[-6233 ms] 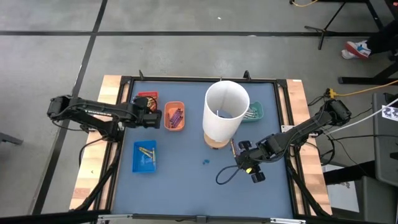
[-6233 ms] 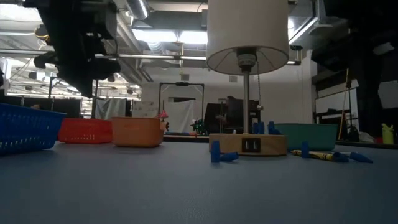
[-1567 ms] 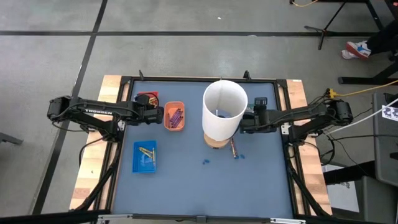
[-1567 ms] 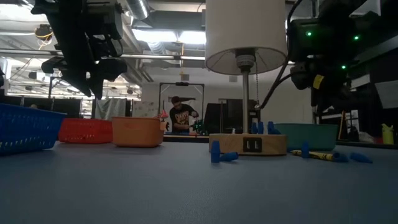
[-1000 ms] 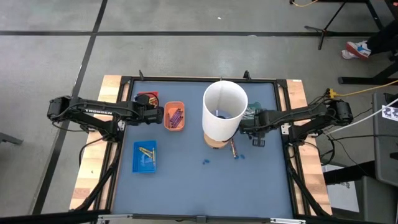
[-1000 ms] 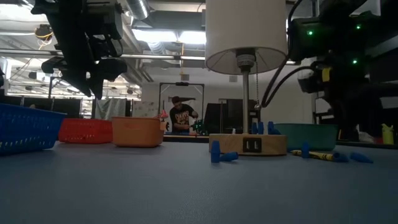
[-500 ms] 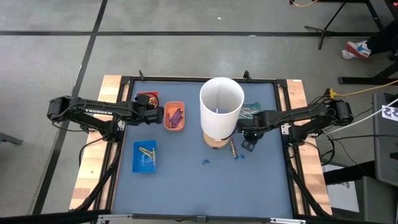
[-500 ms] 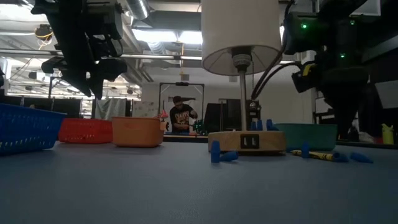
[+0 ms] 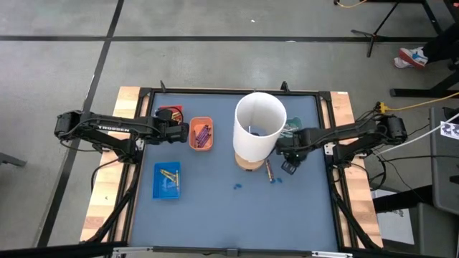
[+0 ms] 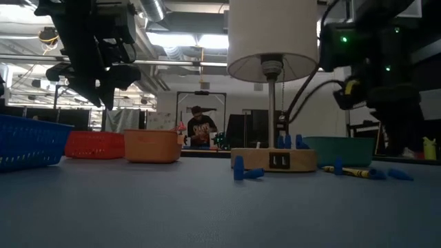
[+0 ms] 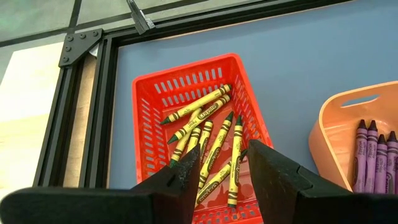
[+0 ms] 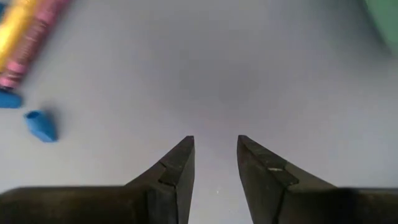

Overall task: Sort crayons
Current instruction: Put the violet crayon into the orange bin

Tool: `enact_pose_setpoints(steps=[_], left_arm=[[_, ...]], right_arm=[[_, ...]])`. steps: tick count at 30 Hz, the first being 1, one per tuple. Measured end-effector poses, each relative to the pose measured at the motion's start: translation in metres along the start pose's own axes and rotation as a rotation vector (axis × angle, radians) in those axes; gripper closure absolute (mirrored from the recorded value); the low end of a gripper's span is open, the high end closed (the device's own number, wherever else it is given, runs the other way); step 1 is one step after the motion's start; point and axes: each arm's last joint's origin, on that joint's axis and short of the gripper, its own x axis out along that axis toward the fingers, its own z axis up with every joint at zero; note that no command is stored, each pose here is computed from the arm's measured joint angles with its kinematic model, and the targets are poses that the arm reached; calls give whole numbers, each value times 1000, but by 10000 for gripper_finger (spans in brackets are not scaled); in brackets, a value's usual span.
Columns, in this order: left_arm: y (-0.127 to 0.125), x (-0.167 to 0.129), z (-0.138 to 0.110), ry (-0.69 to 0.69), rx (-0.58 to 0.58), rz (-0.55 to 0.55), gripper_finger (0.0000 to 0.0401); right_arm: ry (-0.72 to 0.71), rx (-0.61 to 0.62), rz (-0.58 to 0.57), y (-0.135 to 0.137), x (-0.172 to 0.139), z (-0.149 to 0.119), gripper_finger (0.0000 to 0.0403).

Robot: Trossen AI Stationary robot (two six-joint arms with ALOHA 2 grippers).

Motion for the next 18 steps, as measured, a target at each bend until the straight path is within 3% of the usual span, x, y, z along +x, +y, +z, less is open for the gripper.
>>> enact_pose_setpoints(steps=[8,18], left_arm=[[0,0,0,3,0,-1,283],[0,0,0,4,0,-2,283]], right_arm=[[146,65,42,-8,19,-16,285],[174,45,119,-2,20,-17,285]])
